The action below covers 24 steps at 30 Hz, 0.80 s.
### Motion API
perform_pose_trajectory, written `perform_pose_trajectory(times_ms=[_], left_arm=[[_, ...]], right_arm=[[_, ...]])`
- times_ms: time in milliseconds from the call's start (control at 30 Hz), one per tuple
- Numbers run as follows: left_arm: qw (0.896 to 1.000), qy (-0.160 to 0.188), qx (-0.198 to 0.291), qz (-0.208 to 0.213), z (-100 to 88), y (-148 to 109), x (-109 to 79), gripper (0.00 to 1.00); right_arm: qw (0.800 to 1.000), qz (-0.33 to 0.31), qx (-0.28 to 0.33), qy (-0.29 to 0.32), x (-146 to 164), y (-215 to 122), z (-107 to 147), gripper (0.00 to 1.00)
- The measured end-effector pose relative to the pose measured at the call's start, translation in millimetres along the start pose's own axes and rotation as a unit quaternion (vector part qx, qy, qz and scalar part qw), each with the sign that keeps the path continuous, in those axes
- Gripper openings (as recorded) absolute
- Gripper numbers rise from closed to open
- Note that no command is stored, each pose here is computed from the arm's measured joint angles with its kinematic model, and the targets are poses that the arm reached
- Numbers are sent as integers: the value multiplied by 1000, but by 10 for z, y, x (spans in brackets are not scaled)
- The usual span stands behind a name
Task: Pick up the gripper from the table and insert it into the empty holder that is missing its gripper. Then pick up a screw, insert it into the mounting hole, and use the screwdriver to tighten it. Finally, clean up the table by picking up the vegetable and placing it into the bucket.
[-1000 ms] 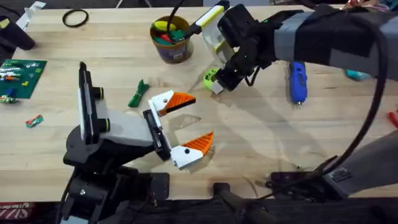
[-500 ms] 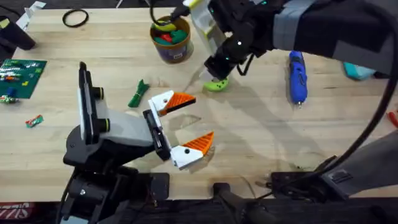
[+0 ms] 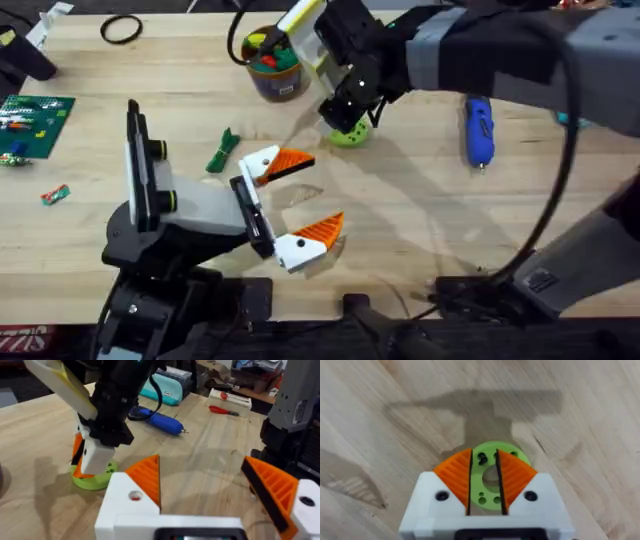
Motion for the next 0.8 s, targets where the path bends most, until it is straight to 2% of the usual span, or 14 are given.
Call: perform_pose_trajectory(times_ms=[800], left_arm=[[1000,0,0,0,0,0,0,987]], right_arm=[[1000,2,5,1,-14,188,-4,314]])
Point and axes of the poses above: each hand's point on the last joint's axis, 136 mm out from that joint toward the fingers, its own y axis out along the fingers, its own x axis along the line the jaws close on, z = x × y, the point moved 10 cm from there along -y, back along the fingers, and after that the axes turned 3 degrees about y, right-handed, at the moved point
